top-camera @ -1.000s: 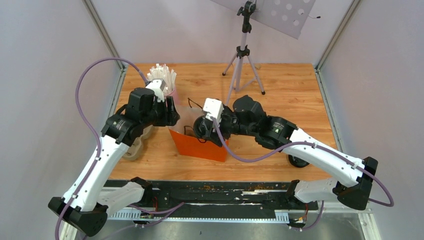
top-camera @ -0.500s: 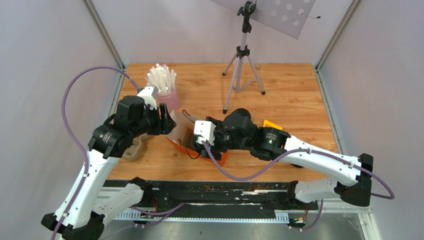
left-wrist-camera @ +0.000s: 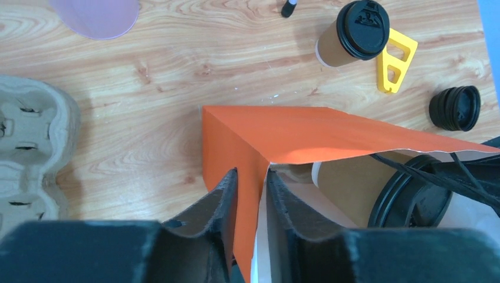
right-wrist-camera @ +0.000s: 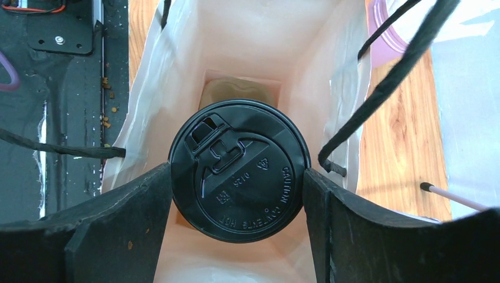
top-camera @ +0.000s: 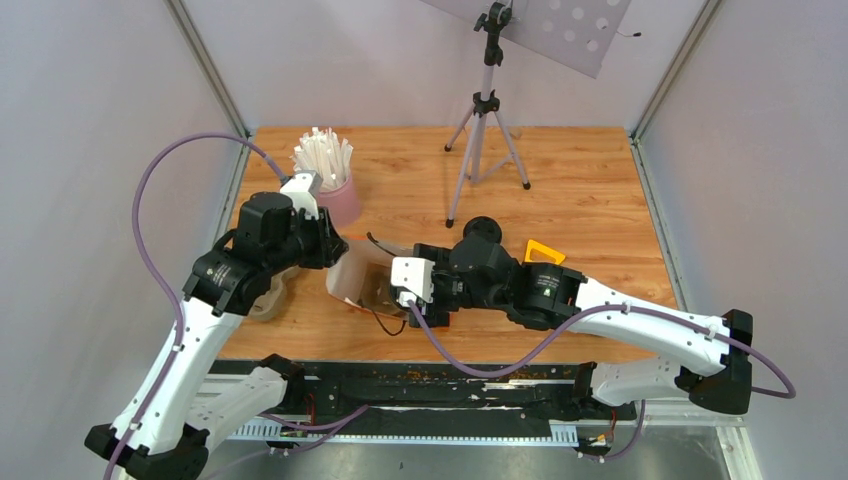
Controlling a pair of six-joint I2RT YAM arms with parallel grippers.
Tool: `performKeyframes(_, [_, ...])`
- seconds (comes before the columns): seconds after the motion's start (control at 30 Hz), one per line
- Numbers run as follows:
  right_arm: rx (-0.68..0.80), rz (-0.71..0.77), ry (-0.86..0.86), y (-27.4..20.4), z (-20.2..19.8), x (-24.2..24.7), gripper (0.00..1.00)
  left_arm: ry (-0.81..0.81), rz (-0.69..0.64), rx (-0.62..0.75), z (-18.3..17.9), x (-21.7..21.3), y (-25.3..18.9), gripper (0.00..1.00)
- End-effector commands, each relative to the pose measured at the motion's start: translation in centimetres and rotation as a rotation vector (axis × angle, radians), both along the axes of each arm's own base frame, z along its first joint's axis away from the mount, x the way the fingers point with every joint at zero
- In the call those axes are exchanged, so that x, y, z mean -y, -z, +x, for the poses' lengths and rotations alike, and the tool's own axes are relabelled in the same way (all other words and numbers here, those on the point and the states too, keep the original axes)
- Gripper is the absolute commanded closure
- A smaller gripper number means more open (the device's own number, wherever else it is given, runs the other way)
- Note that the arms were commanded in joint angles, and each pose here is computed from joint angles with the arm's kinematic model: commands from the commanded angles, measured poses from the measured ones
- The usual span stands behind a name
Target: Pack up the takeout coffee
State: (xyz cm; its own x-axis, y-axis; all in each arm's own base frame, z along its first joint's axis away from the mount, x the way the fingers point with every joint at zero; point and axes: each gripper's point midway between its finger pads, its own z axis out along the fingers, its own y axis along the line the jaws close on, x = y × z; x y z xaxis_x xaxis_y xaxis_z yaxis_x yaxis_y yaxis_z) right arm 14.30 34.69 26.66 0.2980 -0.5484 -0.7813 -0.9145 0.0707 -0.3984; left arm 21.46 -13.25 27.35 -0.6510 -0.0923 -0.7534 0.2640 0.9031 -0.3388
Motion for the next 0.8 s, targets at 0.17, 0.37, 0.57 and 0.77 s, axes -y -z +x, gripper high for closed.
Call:
performKeyframes(0.17, [0.145, 0.062, 0.130, -2.6, 3.6, -0.4, 0.51, 0.041, -0.021, 0.131, 0.7, 0.4, -2.3, 0.95])
performKeyframes(0.37, [0.191, 0.026, 0.174, -2.8, 6.9, -0.5, 0.49, 0.021, 0.008, 0.286, 2.8, -0.1, -4.3, 1.00])
performKeyframes(0.57, [0.261, 0.026, 0.131, -2.9, 7.7, -0.5, 0.50, 0.011, -0.030, 0.380, 3.3, 0.1, -4.9, 1.00])
performKeyframes(0.77, [0.187, 0.008, 0.012, 0.0, 5.2, -0.6, 0.50, 0.025, -0.057, 0.266, 1.9, 0.5, -1.6, 0.74])
